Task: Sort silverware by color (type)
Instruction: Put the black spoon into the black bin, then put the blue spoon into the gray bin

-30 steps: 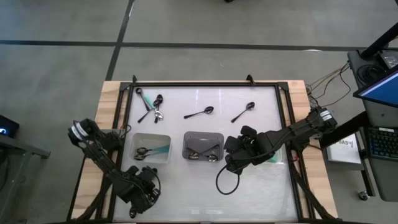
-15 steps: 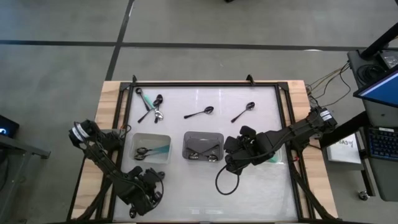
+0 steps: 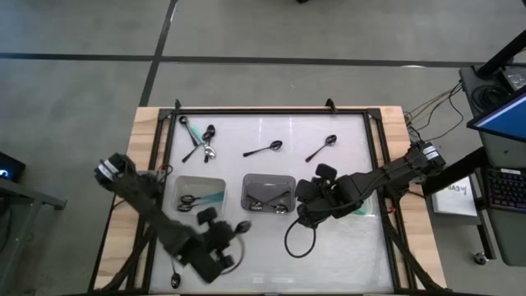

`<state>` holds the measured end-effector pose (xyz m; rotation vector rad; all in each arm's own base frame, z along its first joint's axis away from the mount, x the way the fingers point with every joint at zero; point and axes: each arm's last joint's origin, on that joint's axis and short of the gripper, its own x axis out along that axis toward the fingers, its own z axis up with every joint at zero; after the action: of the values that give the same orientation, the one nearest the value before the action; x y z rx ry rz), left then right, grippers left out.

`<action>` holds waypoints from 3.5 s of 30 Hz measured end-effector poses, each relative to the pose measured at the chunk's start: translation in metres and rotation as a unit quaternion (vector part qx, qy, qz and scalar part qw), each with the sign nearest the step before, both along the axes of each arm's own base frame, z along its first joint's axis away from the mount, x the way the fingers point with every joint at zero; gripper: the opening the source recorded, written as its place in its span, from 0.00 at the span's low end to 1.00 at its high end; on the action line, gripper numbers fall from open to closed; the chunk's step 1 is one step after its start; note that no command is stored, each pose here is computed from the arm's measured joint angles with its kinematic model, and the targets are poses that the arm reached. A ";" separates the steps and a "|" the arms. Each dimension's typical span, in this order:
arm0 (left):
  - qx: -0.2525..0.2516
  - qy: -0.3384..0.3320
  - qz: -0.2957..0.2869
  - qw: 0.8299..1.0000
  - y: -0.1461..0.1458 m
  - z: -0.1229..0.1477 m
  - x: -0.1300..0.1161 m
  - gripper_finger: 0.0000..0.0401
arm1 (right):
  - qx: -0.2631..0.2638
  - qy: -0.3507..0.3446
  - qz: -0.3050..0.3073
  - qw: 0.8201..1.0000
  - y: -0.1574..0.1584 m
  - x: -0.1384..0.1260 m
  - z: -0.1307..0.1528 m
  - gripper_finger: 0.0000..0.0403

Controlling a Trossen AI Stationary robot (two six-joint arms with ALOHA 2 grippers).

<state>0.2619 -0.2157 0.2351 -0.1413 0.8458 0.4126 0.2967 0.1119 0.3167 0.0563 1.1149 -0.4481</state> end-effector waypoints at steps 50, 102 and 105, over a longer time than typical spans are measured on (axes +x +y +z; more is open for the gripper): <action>0.067 0.012 -0.171 0.983 0.073 0.002 0.075 0.11 | -0.004 -0.003 0.008 1.000 0.000 0.001 0.000 0.37; -0.289 0.285 0.410 0.817 -0.051 -0.064 -0.114 0.31 | -0.060 0.031 0.110 0.992 -0.001 0.002 0.000 0.37; -0.280 0.285 0.413 0.818 -0.053 -0.073 -0.113 0.31 | -0.060 0.031 0.111 0.992 -0.001 0.002 0.000 0.37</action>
<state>0.1490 -0.2688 0.1625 -1.0025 1.4789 1.0479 0.2986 0.1113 0.3172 -0.1861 1.1376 -0.3189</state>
